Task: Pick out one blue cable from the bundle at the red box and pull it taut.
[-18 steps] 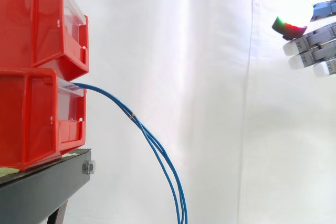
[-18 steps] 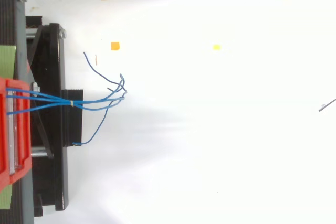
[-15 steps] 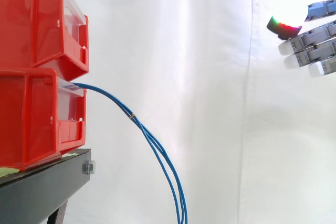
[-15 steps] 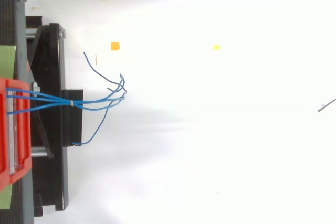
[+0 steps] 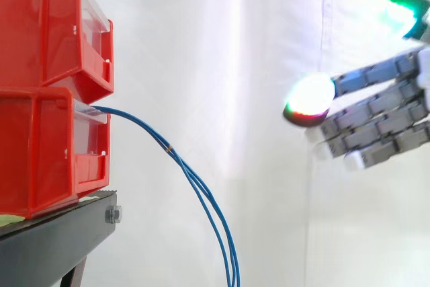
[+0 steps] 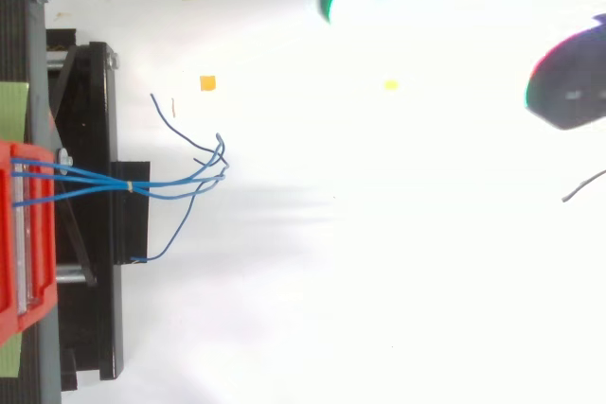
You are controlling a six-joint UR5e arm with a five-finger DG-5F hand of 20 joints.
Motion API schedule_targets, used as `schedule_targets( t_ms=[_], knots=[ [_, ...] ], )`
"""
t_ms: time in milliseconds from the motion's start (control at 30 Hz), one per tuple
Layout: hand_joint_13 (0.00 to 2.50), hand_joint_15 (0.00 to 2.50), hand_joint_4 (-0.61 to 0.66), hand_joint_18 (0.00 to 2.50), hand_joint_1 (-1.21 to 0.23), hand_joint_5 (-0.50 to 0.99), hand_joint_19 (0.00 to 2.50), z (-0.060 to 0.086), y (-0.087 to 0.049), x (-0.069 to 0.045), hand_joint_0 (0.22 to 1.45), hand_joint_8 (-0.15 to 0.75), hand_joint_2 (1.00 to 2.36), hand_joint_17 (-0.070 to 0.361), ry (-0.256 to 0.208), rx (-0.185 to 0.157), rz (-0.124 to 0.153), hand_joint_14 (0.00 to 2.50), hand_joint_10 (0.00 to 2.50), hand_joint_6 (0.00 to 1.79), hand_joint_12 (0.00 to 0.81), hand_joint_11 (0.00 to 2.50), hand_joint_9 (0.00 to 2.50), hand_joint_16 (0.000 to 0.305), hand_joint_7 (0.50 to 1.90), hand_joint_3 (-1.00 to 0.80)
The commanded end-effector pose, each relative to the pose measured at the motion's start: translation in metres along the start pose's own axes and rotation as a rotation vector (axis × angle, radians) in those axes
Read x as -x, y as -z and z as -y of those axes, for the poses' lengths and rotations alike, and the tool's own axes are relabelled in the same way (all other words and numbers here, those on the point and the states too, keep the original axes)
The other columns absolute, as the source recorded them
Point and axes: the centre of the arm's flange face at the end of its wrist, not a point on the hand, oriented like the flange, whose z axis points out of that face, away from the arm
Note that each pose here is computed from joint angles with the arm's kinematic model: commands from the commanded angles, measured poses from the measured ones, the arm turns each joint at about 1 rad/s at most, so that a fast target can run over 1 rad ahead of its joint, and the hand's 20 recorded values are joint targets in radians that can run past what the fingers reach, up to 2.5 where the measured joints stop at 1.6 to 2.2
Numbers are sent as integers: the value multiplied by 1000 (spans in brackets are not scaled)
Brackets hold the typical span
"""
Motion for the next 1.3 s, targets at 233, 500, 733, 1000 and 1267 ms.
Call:
schedule_targets(
  t_ms=[233, 500, 733, 1000, 1267],
  knots=[
    [338, 97, 188, 309, -585, -247, 294, 43, -59, -29, 472, 255, 1000, 108, 5, -12, -2, 3, 0, 501, 320, 0, 392, 48, 651, -500],
    [356, 110, 191, 320, -581, -243, 305, 56, -74, -43, 478, 257, 1000, 107, 12, 31, 35, 4, 0, 501, 320, 2, 410, 48, 653, -500],
    [396, 136, 200, 351, -586, -238, 331, 92, -100, -64, 479, 263, 1000, 105, -5, 49, 29, 5, 0, 501, 320, 46, 452, 47, 662, -500],
    [462, 191, 217, 374, -592, -219, 388, 96, -108, -81, 487, 265, 1000, 103, -12, 84, 22, 7, 3, 502, 324, 93, 504, 46, 703, -500],
    [522, 230, 220, 410, -595, -203, 428, 106, -114, -102, 497, 267, 1000, 102, -17, 93, -2, 8, 4, 502, 326, 145, 562, 45, 749, -500]
  ],
)
